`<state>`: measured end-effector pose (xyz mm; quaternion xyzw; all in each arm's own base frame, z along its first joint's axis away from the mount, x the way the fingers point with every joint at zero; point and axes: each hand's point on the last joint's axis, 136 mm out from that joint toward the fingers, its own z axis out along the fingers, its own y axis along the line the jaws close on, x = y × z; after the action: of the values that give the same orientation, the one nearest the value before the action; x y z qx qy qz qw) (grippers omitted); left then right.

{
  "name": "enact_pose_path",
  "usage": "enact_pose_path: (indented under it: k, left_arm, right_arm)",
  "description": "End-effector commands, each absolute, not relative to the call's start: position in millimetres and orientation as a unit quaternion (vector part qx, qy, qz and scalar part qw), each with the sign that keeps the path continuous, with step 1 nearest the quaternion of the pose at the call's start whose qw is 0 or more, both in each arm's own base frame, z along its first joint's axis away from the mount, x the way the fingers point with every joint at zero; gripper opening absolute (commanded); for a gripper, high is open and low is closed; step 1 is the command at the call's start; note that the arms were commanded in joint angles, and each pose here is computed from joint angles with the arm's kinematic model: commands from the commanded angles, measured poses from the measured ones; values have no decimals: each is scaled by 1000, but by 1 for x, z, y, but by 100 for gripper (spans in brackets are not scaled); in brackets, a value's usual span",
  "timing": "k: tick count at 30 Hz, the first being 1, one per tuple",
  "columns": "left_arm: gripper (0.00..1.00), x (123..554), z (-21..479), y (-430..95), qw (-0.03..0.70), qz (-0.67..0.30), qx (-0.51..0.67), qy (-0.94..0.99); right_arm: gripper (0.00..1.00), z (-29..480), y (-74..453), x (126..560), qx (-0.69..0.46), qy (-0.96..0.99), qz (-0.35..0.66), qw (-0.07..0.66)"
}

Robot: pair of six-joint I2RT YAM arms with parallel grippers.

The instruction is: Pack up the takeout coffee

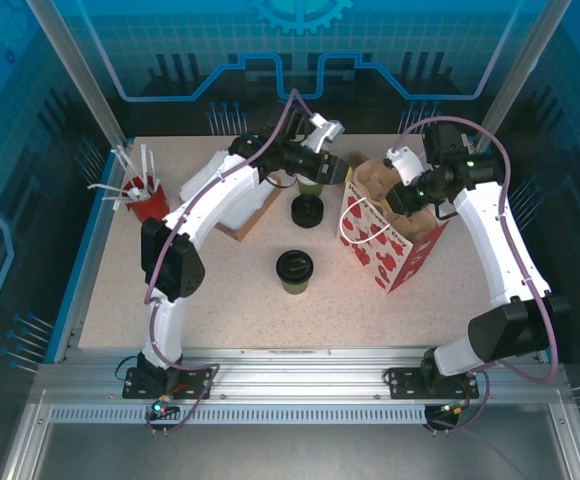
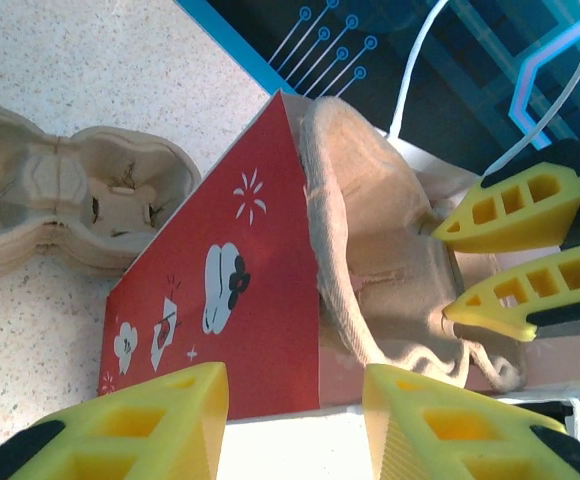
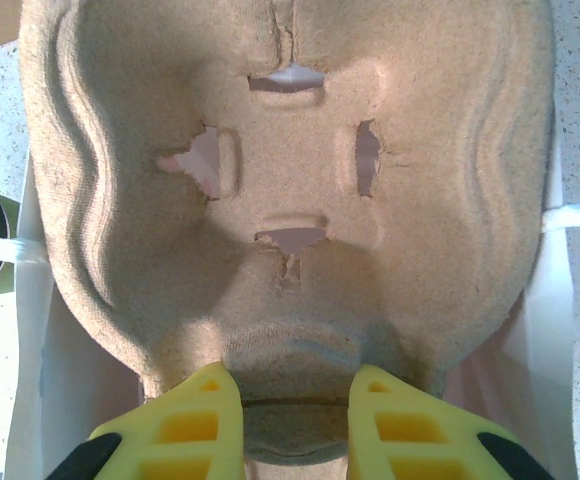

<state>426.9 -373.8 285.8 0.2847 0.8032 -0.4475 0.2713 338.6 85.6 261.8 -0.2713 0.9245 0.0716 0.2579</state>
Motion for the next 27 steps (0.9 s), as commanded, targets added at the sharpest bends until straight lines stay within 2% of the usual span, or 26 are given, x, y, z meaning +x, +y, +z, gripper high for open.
enact_pose_path:
  k: [1,27]
  left_arm:
    - [42,424,287,-380,257,-462,286,800]
    - [43,429,275,-378,254,-445,284,811]
  right_arm:
    - [19,264,89,328,-272,925,72,255]
    - [19,266,81,315,-262,934,55,238]
